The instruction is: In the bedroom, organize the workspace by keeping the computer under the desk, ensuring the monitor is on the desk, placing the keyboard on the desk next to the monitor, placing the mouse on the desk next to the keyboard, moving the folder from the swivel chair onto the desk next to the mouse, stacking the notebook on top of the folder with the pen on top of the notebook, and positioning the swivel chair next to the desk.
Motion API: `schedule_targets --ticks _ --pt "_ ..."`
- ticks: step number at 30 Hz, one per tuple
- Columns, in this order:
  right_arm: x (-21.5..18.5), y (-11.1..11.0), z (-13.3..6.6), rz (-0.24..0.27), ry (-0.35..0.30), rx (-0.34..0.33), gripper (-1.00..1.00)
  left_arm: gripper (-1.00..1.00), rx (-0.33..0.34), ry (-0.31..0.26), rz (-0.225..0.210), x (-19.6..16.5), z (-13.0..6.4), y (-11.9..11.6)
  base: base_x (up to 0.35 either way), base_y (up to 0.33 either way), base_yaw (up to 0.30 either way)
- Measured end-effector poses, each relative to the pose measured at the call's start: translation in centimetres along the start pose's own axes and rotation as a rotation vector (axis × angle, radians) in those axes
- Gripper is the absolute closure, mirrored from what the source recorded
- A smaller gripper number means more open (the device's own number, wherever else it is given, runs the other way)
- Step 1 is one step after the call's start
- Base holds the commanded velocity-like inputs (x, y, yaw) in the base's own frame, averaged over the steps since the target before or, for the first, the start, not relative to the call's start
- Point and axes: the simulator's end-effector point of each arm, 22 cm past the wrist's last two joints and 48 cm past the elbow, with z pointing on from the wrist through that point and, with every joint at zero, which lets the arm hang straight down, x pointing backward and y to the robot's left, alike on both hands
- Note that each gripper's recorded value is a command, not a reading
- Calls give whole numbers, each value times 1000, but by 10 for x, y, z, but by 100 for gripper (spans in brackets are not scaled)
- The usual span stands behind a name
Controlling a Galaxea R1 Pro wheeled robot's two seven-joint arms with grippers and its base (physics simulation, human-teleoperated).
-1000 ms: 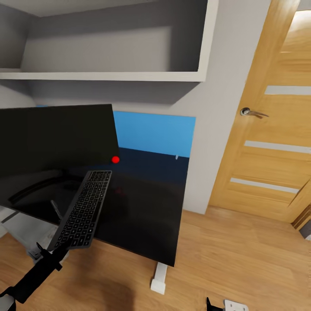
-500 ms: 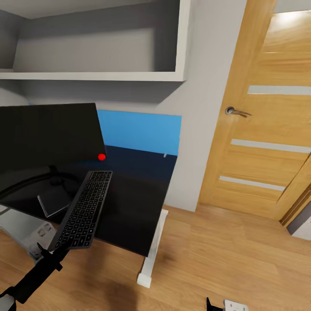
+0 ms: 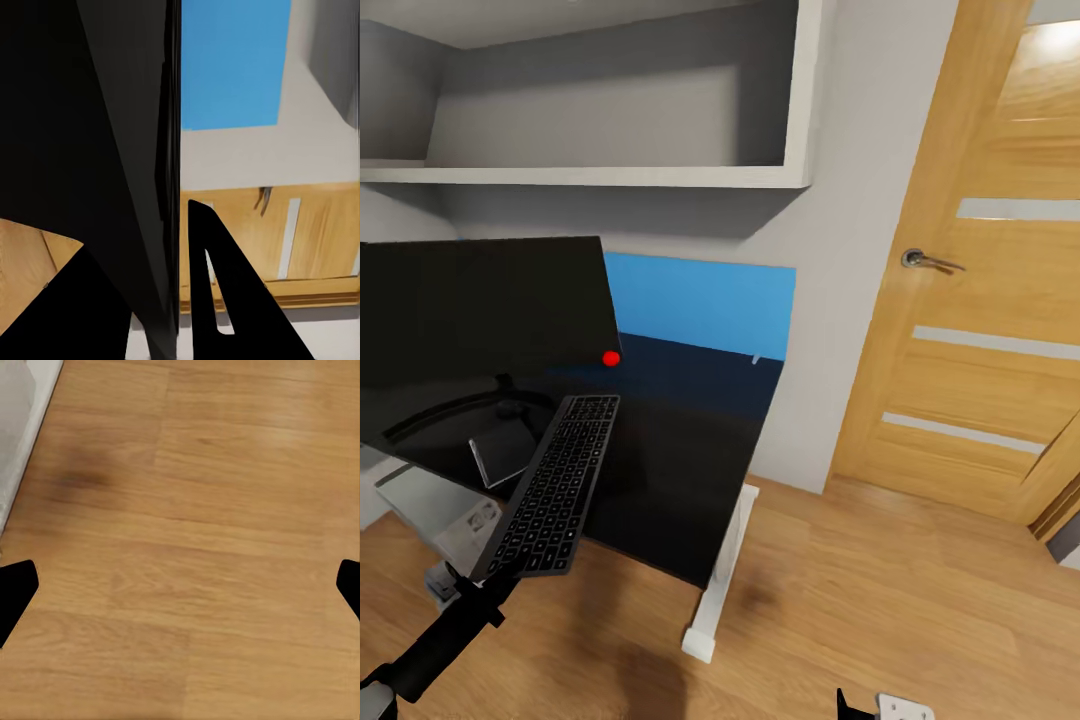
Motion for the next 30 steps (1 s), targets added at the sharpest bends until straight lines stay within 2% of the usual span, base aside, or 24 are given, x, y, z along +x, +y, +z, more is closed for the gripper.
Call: schedule_targets --ticks 30 --pt "0 0 0 -1 0 0 -100 100 -4 1 8 -1 -1 1 0 0 256"
